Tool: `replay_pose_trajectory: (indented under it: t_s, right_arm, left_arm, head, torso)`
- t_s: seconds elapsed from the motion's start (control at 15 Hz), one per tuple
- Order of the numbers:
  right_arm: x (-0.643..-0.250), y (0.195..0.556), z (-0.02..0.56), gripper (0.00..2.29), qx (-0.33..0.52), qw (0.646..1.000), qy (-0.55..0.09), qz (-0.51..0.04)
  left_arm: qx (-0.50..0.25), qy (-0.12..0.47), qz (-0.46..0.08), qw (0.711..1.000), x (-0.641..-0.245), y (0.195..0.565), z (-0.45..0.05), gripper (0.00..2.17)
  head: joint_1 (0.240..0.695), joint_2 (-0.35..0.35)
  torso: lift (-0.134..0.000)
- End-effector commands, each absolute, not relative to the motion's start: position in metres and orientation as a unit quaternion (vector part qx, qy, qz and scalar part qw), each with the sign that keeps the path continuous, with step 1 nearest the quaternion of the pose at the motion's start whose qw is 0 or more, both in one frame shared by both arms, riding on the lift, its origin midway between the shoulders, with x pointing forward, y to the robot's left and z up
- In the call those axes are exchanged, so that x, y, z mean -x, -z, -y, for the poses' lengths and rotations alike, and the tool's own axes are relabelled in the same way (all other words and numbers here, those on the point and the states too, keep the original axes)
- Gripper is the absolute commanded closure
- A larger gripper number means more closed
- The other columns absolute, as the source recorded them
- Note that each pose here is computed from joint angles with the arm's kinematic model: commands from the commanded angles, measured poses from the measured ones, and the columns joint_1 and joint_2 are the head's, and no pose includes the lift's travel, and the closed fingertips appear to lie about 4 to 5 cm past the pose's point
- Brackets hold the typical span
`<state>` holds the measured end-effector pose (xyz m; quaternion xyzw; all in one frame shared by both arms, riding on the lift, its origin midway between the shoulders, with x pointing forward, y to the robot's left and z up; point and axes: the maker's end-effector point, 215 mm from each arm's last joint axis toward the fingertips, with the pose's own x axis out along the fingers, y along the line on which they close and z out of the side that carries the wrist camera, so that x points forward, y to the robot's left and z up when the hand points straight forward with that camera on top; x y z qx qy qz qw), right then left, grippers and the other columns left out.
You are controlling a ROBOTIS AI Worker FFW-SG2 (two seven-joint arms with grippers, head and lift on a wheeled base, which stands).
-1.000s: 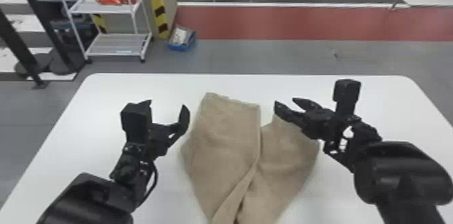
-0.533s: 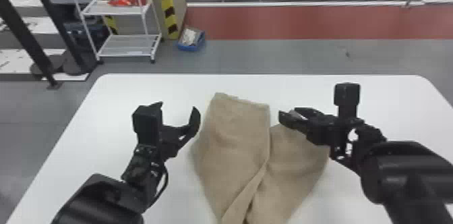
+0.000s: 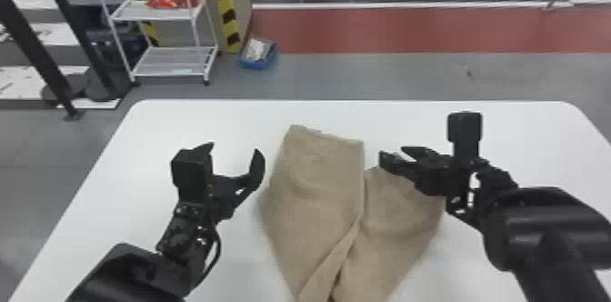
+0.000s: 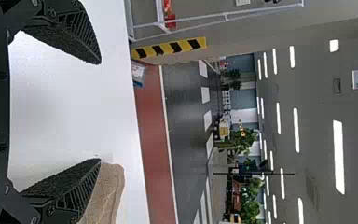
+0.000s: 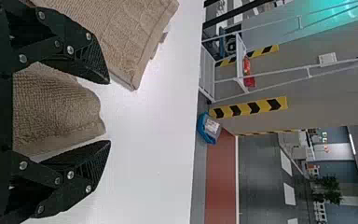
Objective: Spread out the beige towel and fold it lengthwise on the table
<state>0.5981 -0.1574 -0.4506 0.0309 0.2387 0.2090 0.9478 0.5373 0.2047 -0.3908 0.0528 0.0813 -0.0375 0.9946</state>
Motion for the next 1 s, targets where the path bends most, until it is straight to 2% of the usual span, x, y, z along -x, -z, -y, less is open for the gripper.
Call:
replay_pose_trajectory:
  t_s: [0.0,0.4,0.73,0.93]
  right_arm:
    - [-0.602,0.447,0.162,0.50,-0.032,0.950,-0.206,-0.231]
    - [-0.605,0.446,0.193,0.50,-0.044,0.954,-0.182,-0.233]
    - [-0.608,0.443,0.179,0.51,-0.039,0.949,-0.205,-0.235]
    - [-0.599,0.457,0.171,0.51,-0.039,0.941,-0.213,-0.261]
  left_arm:
    - [-0.054,0.037,-0.083,0.994,-0.535,0.392,-0.206,0.15]
    - [-0.053,0.040,-0.083,0.994,-0.535,0.392,-0.202,0.15]
    - [-0.053,0.040,-0.083,0.994,-0.535,0.392,-0.202,0.15]
    - [-0.053,0.041,-0.083,0.994,-0.535,0.393,-0.201,0.15]
  head:
    - [0.695,0.046]
    - [0.695,0.024]
    - [0.695,0.011]
    - [0.695,0.023]
  torso:
    - [-0.124]
    - [-0.124]
    - [-0.124]
    - [-0.124]
